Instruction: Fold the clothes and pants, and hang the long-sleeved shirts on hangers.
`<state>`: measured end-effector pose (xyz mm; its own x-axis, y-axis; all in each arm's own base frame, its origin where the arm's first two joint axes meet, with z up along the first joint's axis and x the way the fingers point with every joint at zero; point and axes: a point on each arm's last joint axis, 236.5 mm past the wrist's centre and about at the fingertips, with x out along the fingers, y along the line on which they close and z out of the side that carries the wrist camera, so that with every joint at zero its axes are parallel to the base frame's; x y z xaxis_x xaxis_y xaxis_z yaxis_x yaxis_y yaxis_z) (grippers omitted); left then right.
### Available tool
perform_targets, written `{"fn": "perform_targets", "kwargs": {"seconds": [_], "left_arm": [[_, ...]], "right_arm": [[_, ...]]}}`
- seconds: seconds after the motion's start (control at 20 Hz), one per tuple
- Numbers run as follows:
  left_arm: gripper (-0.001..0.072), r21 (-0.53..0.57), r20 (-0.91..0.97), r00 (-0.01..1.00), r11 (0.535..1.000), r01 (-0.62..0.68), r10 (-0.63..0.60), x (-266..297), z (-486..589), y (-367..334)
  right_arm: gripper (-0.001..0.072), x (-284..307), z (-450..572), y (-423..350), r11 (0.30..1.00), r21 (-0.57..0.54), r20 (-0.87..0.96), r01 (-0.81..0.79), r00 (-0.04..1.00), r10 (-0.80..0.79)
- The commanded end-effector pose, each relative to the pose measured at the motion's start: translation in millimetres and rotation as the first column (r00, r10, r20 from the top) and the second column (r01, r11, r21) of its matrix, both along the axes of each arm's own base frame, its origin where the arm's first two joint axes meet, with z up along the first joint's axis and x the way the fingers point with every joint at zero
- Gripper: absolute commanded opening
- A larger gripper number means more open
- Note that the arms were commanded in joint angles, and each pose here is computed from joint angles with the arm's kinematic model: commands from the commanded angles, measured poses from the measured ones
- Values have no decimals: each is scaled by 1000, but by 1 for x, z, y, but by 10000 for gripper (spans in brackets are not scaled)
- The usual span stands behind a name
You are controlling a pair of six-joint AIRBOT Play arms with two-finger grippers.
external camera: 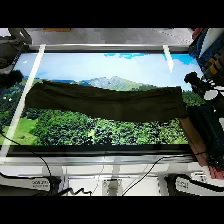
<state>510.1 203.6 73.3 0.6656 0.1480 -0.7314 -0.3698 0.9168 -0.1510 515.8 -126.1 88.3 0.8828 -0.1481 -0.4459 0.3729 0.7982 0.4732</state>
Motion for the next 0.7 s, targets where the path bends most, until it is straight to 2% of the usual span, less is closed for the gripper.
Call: {"fn": "perform_targets", "kwargs": {"seconds": [0.0,0.05,0.1,0.15,0.2,0.35,0.45,0.55,0.65], "left_arm": [[363,-116,-196,981,993,-34,11,-66,-37,-5],[395,-169,-188,982,984,-50,18,-68,-46,-13],[514,-230,-183,983,971,-68,26,-68,-56,-24],[682,-287,-178,983,952,-105,54,-67,-68,-31],[712,-346,-175,980,926,-149,92,-63,-81,-39],[711,-487,-205,968,843,-230,146,-54,-121,-59],[712,-536,-230,961,804,-259,157,-45,-145,-70],[712,-571,-219,948,757,-316,231,-30,-162,-68],[712,-570,-166,939,748,-340,300,-12,-170,-59]], "right_arm": [[591,-7,-11,7,998,-36,-76,-56,996,53],[591,-8,-12,7,997,-45,-86,-62,995,58],[591,-9,-12,7,997,-48,-88,-63,994,58],[591,-8,-12,7,997,-48,-87,-62,995,58],[591,-9,-12,7,997,-48,-87,-62,994,58],[591,-8,-11,7,997,-50,-84,-61,995,57],[591,-8,-10,6,997,-52,-80,-59,995,54],[591,-8,-10,6,997,-53,-78,-58,995,54],[591,-7,-10,6,997,-52,-78,-58,996,54]]}}
